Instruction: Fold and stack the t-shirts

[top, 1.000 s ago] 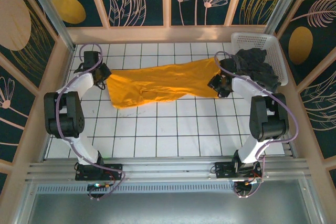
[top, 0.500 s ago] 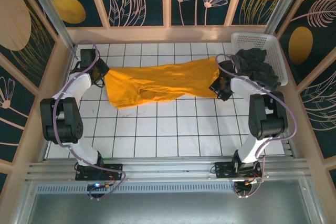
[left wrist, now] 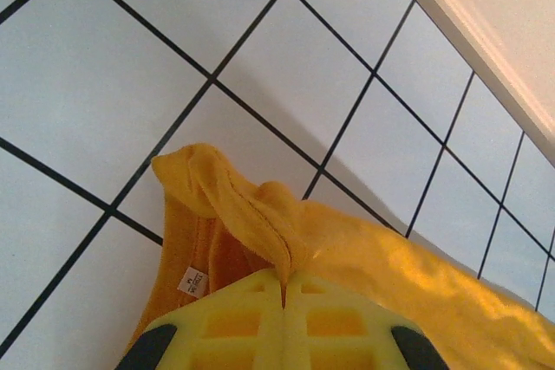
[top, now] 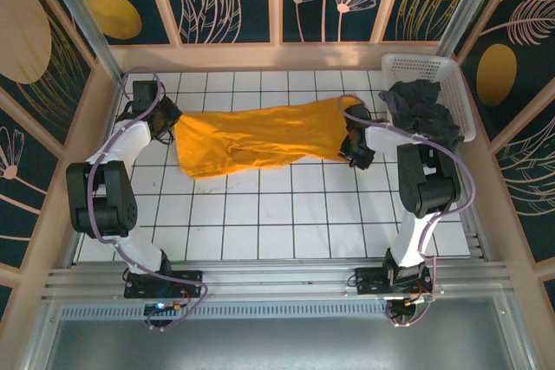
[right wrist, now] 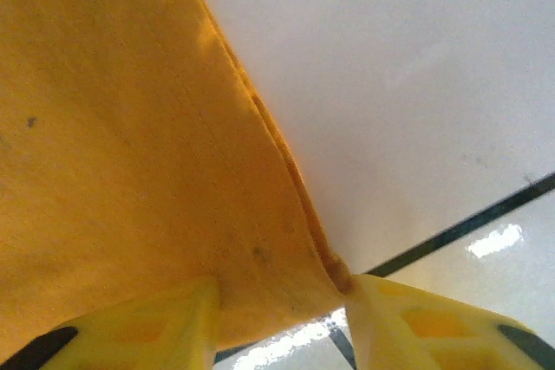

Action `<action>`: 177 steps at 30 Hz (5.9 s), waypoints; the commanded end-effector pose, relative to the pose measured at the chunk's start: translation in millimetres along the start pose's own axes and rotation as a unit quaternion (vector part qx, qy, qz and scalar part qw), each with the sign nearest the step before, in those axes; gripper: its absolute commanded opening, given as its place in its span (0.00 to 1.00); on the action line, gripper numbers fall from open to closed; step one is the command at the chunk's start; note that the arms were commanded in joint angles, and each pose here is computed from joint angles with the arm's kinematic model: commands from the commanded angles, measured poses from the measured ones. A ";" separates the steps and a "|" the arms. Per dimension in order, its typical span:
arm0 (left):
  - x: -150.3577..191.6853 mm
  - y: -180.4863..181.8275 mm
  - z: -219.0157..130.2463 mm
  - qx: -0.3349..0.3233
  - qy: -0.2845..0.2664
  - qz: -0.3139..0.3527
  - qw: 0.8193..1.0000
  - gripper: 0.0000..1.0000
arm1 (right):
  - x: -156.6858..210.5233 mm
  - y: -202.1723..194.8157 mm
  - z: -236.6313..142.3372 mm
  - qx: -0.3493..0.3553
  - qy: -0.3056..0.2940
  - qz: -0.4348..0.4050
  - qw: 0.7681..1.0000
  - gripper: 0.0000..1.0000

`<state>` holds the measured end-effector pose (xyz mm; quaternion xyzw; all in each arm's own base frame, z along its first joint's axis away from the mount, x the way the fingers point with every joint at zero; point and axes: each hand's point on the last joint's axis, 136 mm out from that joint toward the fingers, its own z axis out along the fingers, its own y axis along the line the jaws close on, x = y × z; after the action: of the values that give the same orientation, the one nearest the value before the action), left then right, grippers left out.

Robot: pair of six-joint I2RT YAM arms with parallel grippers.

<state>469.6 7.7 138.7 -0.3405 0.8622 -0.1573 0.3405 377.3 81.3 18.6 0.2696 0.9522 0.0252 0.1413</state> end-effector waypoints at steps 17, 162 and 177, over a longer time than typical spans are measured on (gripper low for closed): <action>-21.5 -30.1 -22.4 0.050 -0.011 -0.040 0.998 0.00 | -41.4 20.0 -14.7 -0.012 -0.055 -0.030 0.998 0.00; 195.9 132.5 -71.8 -0.264 0.166 -0.036 0.950 0.00 | -4.0 23.0 3.3 -0.046 -0.011 -0.059 0.997 0.42; 195.3 131.3 -73.7 -0.262 0.169 -0.030 0.950 0.00 | 13.4 22.0 -4.9 -0.029 0.032 -0.042 0.998 0.44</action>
<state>252.8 -34.0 24.8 -0.4199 0.9040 -0.0024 0.0806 388.6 104.1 22.1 0.2169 0.9625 0.0656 0.1489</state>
